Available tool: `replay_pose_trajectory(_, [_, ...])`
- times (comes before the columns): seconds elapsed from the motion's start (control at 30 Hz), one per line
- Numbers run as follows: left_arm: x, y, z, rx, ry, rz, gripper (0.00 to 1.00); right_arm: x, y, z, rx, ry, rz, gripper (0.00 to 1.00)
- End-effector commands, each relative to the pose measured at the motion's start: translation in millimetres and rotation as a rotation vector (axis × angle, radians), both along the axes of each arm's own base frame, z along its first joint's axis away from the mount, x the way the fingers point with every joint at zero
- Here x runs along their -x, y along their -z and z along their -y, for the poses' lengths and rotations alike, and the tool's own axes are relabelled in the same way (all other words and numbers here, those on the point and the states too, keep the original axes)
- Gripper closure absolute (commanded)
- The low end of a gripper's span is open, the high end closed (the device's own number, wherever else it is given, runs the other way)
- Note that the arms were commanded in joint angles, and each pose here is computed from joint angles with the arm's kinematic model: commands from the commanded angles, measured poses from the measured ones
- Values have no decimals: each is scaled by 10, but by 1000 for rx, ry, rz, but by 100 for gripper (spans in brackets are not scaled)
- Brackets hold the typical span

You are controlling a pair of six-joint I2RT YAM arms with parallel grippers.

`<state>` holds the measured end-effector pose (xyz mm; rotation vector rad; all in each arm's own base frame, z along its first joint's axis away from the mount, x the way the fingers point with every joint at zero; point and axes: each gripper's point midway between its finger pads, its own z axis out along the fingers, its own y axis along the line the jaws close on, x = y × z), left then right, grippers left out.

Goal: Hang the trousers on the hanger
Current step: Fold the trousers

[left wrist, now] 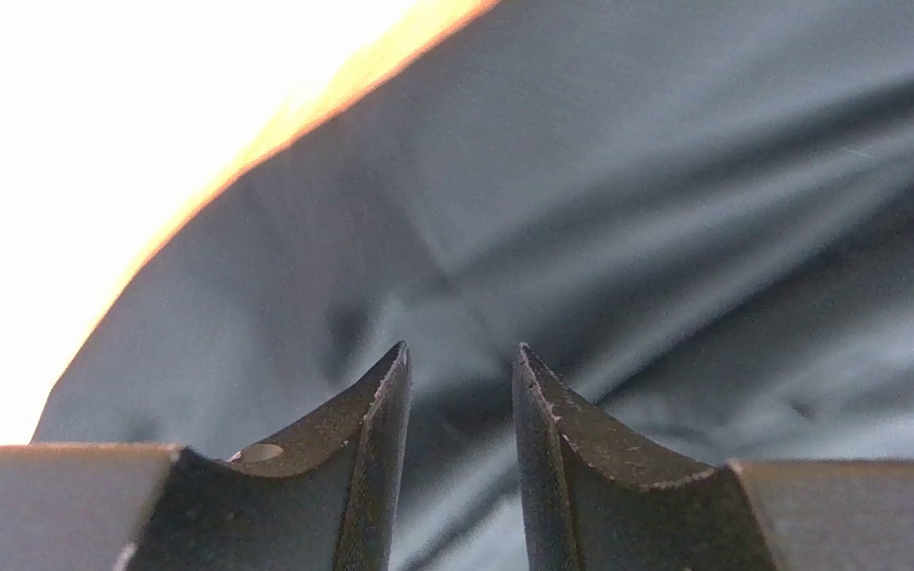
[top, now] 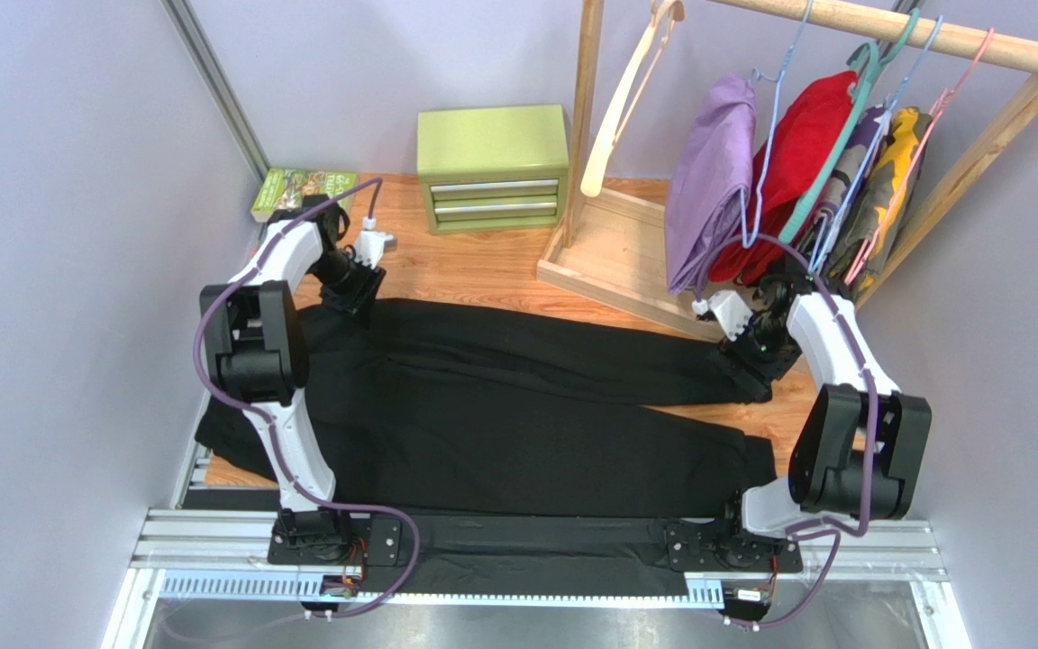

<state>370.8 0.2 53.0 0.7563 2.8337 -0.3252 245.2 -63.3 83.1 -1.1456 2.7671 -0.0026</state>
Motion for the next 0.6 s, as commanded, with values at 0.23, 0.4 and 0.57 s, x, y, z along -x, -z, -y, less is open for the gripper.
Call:
replay_pose_trajectory(0.23, [467, -487, 26, 62, 16, 49, 46, 332, 570, -321, 19, -109, -90, 25])
replay_pose_trajectory(0.4, [627, -321, -222, 30, -43, 10, 47, 272, 793, -73, 145, -136, -94, 33])
replay_pose_trajectory(0.57, [851, -71, -531, -43, -79, -41, 48, 373, 848, 123, 191, -146, -121, 35])
